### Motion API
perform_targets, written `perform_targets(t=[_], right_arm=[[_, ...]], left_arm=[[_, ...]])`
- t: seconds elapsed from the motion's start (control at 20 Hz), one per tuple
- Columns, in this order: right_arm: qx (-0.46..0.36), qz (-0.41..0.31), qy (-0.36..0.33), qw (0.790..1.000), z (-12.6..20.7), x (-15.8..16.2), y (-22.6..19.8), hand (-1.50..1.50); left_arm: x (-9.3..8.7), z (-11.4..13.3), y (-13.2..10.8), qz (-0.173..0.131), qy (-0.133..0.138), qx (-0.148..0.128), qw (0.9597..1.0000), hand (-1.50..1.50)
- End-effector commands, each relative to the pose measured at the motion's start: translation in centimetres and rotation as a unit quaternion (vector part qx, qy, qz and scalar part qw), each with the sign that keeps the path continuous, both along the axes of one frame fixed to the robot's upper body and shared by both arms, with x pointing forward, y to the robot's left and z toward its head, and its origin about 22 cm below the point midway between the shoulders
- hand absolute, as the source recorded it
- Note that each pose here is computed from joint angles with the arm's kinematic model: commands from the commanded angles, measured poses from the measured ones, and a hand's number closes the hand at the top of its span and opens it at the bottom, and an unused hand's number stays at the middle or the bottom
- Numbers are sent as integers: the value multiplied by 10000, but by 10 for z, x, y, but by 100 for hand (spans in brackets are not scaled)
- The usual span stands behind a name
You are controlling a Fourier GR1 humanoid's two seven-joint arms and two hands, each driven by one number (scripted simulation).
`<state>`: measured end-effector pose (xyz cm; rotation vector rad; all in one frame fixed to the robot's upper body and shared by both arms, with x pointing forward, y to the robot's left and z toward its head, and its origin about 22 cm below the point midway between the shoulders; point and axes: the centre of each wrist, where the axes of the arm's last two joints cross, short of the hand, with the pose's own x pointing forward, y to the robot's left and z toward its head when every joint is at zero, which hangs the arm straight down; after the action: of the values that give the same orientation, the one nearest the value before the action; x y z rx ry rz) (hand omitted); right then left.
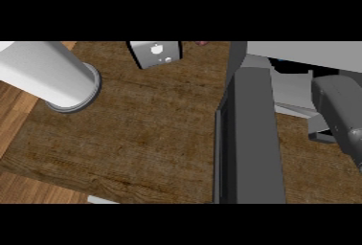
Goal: Pick up the milk, place it into the microwave and close the microwave
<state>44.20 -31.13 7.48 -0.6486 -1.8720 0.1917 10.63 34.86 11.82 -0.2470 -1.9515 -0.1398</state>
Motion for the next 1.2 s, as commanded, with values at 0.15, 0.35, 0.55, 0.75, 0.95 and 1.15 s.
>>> perform_targets(t=[0.15, 0.35, 0.55, 0.75, 0.95, 1.15], right_arm=[[-138, 816, 492, 9954, -7, 7, 42, -150], [-348, 715, 601, 9950, 3, 14, 64, -150], [-177, 656, 566, 9961, 5, 18, 95, -150], [-95, 646, 346, 9973, 22, 24, 114, -150], [-129, 768, 198, 9968, 12, 21, 125, -150], [88, 464, 1, 9989, 18, 23, 118, -150]], left_arm=[[8, 2, 0, -9, -55, 77, 10000, -150], [11, 1, 0, -11, -11, 88, 10000, -150], [13, -5, 6, -3, 104, 71, 9999, -150], [17, -4, 0, -95, 151, 115, 9998, -150], [19, -9, 3, -120, 273, 173, 9994, -150], [19, -16, 0, -130, 369, 57, 9992, -150]])
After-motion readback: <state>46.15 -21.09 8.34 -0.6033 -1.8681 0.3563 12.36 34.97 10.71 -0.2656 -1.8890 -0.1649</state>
